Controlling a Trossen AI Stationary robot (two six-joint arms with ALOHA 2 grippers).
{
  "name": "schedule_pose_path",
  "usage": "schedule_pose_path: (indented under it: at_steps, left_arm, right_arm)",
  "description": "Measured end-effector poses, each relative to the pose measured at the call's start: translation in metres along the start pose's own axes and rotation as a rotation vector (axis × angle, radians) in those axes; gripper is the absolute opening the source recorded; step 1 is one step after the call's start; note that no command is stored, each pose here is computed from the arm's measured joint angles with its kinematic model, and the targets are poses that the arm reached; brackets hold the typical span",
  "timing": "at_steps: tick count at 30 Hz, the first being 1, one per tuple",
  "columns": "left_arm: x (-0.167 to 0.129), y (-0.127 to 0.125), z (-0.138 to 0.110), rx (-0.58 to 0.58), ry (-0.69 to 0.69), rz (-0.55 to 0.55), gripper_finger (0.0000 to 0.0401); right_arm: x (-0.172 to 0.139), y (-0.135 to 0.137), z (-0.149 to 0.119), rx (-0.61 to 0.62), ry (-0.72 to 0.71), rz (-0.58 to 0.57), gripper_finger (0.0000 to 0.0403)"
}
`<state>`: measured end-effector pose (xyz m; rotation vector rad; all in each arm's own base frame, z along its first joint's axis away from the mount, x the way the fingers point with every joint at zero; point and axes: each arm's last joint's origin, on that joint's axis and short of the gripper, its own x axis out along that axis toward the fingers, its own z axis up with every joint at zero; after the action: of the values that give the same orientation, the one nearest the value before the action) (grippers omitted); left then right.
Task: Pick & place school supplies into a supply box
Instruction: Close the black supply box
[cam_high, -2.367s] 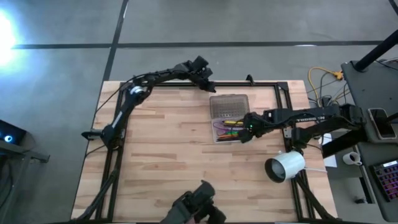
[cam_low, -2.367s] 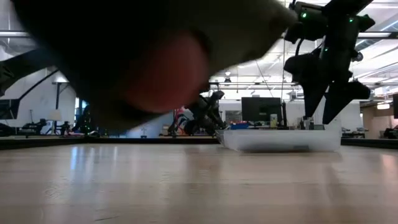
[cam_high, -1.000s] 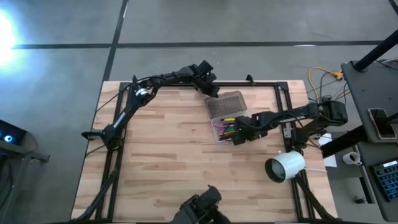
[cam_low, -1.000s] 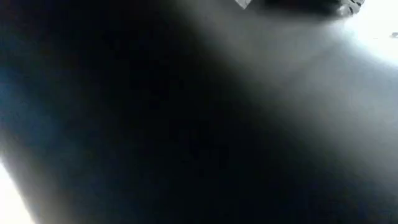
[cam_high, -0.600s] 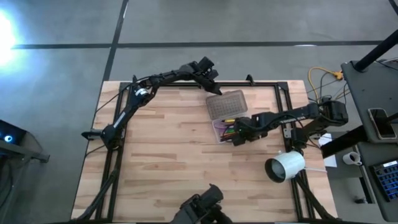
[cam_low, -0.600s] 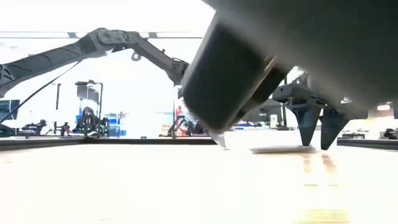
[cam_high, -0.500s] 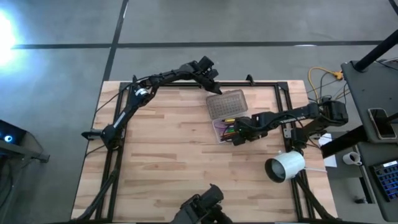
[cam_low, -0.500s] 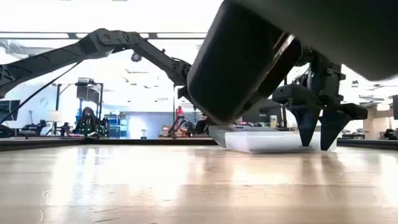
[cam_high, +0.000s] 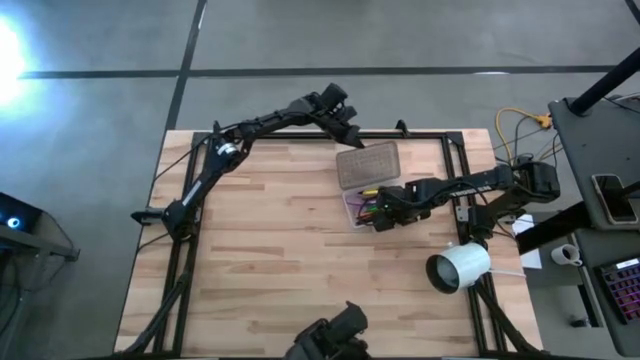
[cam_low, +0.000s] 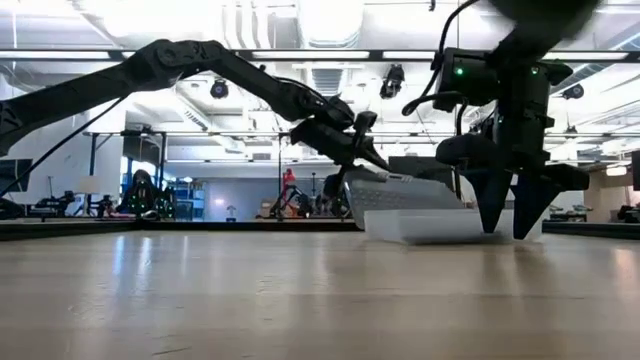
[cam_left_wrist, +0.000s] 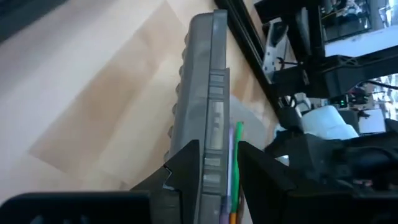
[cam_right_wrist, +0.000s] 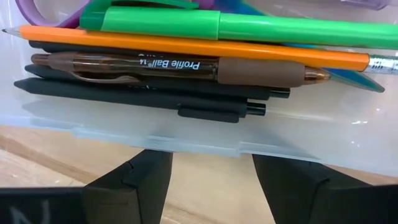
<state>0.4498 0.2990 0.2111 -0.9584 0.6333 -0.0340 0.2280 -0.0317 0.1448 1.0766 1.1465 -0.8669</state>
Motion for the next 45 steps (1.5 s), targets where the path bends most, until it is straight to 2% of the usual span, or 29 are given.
schedule_pose_path:
  at_steps: [7, 12, 16, 21, 27, 32, 39, 45]
  left_arm:
    - [0.012, -0.027, -0.006, 0.013, 0.068, -0.124, 0.0093]
    - [0.021, -0.046, -0.013, 0.01, 0.145, -0.237, 0.0093]
    - [0.029, -0.053, -0.019, 0.017, 0.161, -0.23, 0.0093]
    - [0.05, -0.05, -0.037, -0.006, 0.21, -0.192, 0.0093]
    - [0.063, -0.041, -0.053, -0.024, 0.254, -0.194, 0.0093]
    - [0.065, -0.041, -0.055, -0.025, 0.256, -0.197, 0.0093]
    - [0.06, -0.047, -0.05, -0.004, 0.231, -0.207, 0.0093]
    - [0.055, -0.052, -0.046, 0.05, 0.184, -0.166, 0.0093]
  right_arm:
    - [0.0, 0.0, 0.001, 0.003, -0.004, 0.008, 0.021]
    - [-0.001, 0.001, 0.005, 0.0, -0.088, -0.006, 0.021]
    - [-0.001, 0.001, 0.008, -0.001, -0.155, -0.017, 0.021]
    - [-0.003, 0.003, 0.012, -0.012, -0.229, -0.028, 0.021]
    - [-0.006, 0.007, 0.013, -0.049, -0.227, -0.027, 0.021]
    - [-0.011, 0.008, 0.011, -0.073, -0.189, 0.003, 0.021]
    - [-0.042, 0.002, 0.002, -0.05, -0.218, 0.08, 0.021]
    - [-0.071, -0.013, 0.001, 0.034, -0.353, 0.11, 0.021]
